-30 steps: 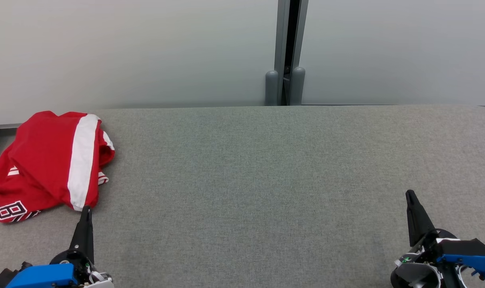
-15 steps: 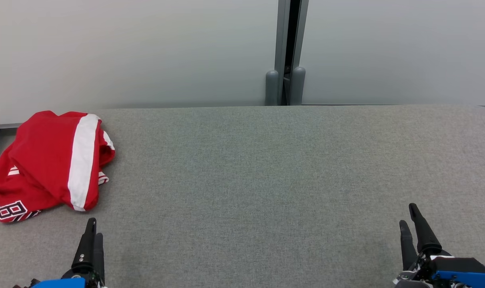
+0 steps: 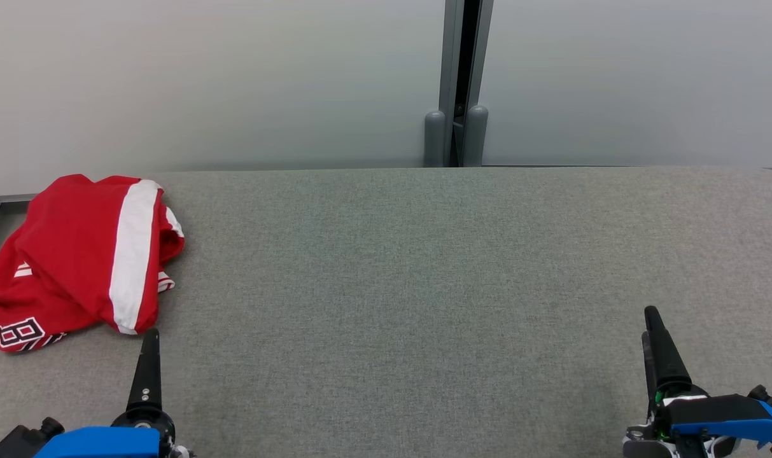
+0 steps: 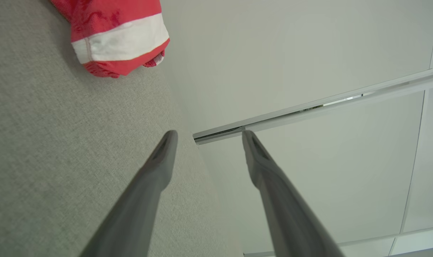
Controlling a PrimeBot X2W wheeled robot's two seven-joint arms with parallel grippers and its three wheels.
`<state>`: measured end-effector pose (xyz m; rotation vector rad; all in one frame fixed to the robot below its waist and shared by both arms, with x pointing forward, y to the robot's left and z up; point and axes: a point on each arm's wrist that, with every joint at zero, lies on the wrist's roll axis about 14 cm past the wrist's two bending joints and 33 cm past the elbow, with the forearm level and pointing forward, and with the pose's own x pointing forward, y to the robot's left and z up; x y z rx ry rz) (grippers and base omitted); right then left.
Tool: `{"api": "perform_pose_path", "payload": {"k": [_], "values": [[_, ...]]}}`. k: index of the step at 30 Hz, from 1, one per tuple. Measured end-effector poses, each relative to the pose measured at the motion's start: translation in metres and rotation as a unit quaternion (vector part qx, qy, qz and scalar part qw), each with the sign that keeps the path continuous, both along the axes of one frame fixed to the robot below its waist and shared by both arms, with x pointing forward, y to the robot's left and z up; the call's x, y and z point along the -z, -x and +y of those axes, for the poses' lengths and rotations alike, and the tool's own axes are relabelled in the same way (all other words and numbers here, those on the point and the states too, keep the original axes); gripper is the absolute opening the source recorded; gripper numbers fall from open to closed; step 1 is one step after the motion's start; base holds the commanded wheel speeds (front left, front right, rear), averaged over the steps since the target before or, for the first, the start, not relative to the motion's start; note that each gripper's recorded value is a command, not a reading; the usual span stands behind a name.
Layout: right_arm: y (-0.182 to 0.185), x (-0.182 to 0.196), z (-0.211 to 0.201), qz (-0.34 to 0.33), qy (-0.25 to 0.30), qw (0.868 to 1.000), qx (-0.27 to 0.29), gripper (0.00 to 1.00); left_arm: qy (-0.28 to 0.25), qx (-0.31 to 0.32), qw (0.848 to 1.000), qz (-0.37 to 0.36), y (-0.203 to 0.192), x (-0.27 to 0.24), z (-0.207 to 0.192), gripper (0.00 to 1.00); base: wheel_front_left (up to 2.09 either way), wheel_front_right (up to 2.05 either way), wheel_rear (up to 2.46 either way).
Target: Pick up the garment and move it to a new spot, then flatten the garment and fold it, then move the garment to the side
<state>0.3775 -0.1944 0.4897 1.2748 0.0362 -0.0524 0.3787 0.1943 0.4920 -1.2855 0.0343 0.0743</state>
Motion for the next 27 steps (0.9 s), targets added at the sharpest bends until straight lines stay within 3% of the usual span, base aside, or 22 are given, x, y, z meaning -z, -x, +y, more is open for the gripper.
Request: {"api": "perform_pose_path", "payload": {"k": [11,27], "values": [[-0.003,-0.014,0.016,-0.023,0.126,0.992,-0.025,1.00,-0.123,0.007,0.992,-0.003,-0.002,-0.008,-0.006,1.00,0.00,0.00,0.00],[-0.001,-0.014,0.026,-0.033,0.254,0.966,-0.039,1.00,-0.268,0.017,0.963,-0.015,-0.002,-0.014,-0.013,1.00,0.00,0.00,0.00]]}}
